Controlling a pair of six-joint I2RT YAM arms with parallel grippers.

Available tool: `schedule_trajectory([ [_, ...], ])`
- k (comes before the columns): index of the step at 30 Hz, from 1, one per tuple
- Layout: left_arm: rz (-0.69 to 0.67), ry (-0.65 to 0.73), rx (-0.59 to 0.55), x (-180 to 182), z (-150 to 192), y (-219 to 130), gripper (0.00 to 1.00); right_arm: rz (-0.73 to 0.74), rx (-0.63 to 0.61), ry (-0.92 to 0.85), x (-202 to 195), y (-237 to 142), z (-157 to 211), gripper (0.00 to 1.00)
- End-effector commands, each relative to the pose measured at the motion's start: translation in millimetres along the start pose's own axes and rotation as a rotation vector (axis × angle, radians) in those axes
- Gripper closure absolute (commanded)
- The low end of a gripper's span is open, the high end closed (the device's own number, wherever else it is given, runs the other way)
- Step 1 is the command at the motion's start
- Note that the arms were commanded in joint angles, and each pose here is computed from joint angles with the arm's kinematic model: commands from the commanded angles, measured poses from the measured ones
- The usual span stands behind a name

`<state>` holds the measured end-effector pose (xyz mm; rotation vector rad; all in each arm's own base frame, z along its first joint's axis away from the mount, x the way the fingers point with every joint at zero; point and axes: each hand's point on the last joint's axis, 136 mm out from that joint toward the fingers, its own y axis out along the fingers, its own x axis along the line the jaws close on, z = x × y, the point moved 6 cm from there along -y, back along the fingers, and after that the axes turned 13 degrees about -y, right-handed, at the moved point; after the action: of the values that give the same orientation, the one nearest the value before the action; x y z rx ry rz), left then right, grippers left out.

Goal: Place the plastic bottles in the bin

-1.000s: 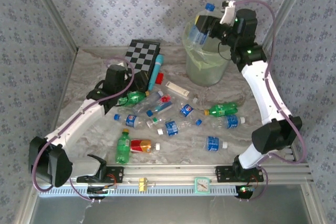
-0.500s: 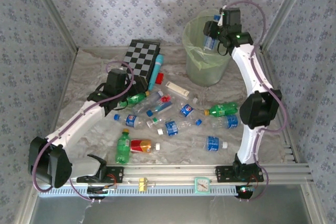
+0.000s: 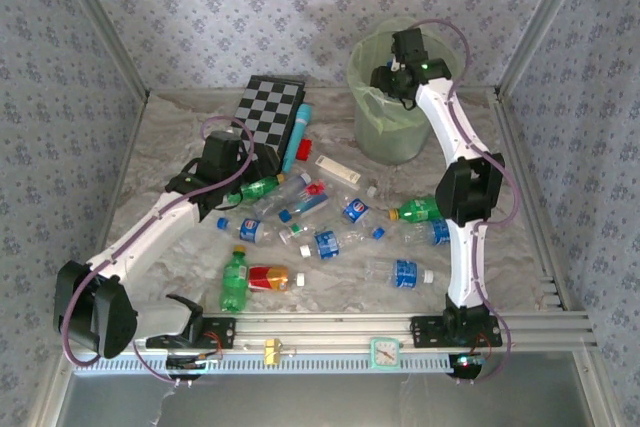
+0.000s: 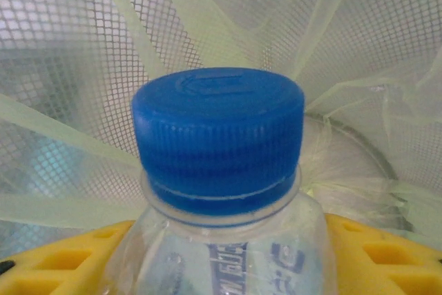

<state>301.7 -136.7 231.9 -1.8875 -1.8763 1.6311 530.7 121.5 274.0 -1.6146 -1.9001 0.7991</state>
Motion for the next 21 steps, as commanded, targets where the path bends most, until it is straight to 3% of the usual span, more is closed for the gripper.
schedule_trajectory([
  [1, -0.010, 0.007, -0.020, 0.8, -4.6, -4.8, 0.00, 0.028, -0.018, -0.010, -6.0, -13.0, -10.1, 0.24],
  [7, 0.007, 0.014, -0.009, -2.4, -4.3, -5.5, 0.00, 0.039, -0.122, -0.017, -12.6, -57.5, -37.1, 0.11],
  [12, 0.025, 0.011, -0.027, -4.6, -6.6, -8.5, 0.00, 0.062, -0.220, -0.019, -20.5, -113.5, -51.4, 0.08],
  [21, 0.077, 0.016, -0.051, -10.9, -9.2, -11.0, 0.01, 0.090, -0.330, 0.020, -35.8, -200.9, -25.7, 0.08],
])
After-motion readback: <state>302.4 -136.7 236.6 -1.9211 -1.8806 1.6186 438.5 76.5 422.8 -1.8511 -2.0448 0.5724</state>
